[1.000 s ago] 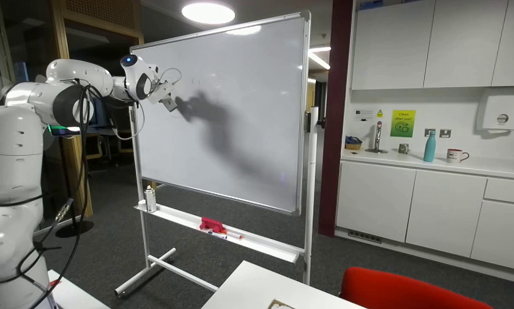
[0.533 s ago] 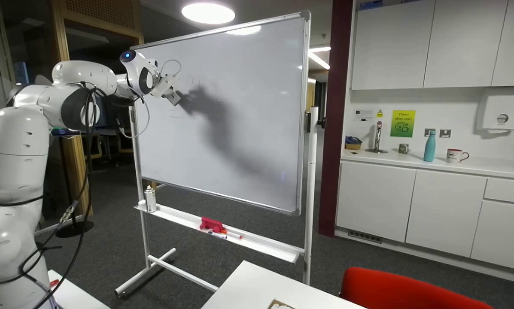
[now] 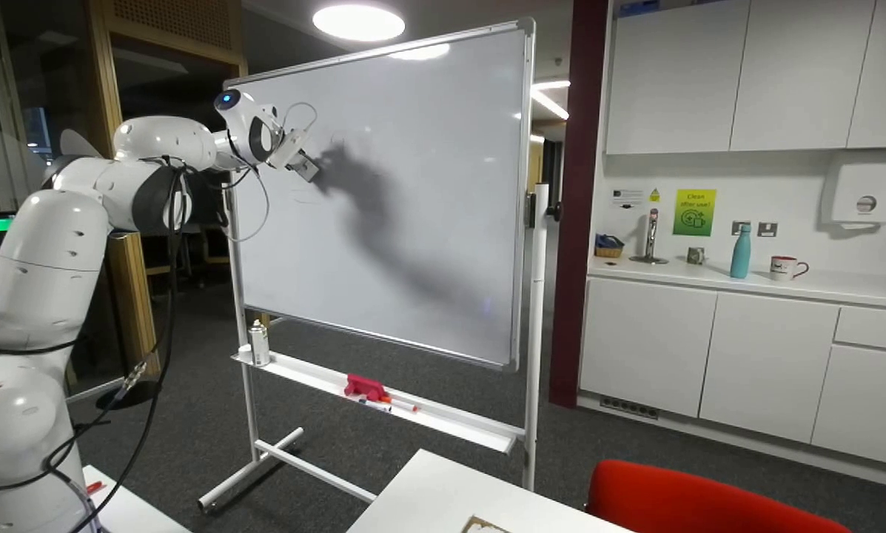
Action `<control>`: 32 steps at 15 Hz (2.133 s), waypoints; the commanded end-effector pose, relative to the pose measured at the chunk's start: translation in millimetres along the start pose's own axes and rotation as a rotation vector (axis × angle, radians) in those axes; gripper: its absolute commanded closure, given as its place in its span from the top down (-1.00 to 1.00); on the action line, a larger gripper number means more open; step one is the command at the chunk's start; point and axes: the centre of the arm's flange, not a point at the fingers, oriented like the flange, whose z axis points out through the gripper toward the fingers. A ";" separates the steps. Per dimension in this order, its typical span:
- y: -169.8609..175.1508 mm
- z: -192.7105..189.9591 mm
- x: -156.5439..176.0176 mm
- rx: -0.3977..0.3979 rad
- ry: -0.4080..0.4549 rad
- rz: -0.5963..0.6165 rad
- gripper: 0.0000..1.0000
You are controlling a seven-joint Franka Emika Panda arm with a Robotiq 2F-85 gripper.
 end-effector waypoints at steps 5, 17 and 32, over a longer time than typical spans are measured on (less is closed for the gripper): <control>12.6 24.6 38.9 -0.067 -0.017 -0.094 -0.32; 22.4 29.5 41.0 -0.238 -0.022 -0.327 -0.32; 67.2 -19.7 38.4 -0.404 0.042 -0.513 -0.32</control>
